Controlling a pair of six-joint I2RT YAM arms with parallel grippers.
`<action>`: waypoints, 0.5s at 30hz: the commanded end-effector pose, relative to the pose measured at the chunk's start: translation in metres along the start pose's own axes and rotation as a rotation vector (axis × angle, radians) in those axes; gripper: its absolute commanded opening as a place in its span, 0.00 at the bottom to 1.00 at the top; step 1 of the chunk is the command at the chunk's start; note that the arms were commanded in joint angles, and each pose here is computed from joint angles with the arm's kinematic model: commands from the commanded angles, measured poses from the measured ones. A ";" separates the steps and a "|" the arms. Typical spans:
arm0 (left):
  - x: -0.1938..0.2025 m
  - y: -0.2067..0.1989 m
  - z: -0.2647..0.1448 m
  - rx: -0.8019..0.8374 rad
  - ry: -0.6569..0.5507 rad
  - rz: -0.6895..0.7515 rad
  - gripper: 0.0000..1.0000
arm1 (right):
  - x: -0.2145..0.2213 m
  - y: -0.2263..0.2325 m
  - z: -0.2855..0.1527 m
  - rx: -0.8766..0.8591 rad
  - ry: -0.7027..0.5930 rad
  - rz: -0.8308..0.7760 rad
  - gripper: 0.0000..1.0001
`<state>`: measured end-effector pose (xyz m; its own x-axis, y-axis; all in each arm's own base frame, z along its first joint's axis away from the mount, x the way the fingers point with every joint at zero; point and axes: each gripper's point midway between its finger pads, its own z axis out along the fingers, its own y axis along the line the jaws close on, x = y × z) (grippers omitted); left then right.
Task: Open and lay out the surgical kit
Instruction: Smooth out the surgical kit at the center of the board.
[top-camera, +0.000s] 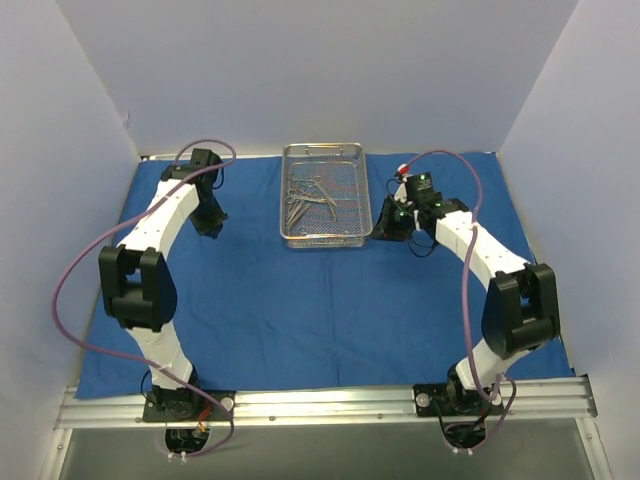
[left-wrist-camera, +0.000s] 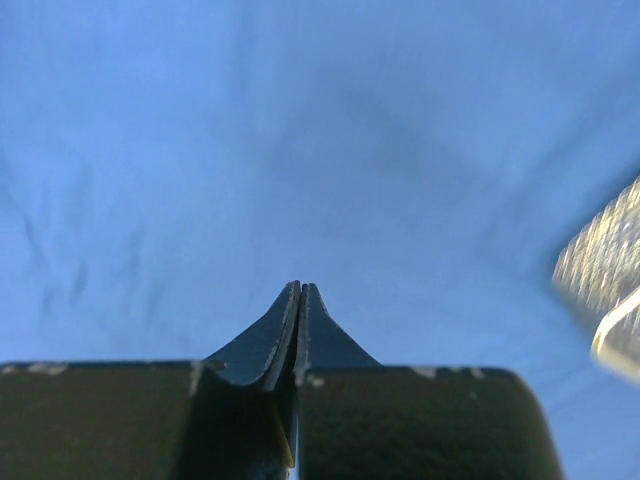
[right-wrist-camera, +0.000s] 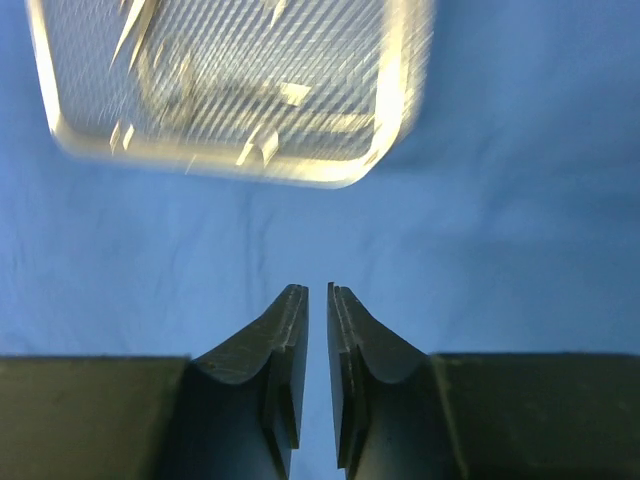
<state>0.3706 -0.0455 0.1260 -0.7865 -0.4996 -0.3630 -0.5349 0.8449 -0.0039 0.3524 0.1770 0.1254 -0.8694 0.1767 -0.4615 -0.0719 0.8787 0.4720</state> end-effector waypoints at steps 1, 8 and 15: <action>-0.029 0.011 0.025 -0.080 0.005 0.049 0.02 | -0.045 -0.018 0.006 0.048 -0.104 0.047 0.15; -0.054 0.004 0.088 -0.138 0.049 0.102 0.02 | -0.065 -0.073 0.046 0.114 -0.095 0.104 0.10; -0.058 -0.002 0.138 -0.095 0.112 0.067 0.02 | -0.057 -0.111 0.079 0.143 -0.028 0.140 0.00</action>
<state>0.4358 0.0024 0.0193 -0.8590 -0.4627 -0.2189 -0.4987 0.8529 0.1542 0.4333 0.1042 0.0324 -0.8615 0.3297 -0.3862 0.1569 0.8961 0.4151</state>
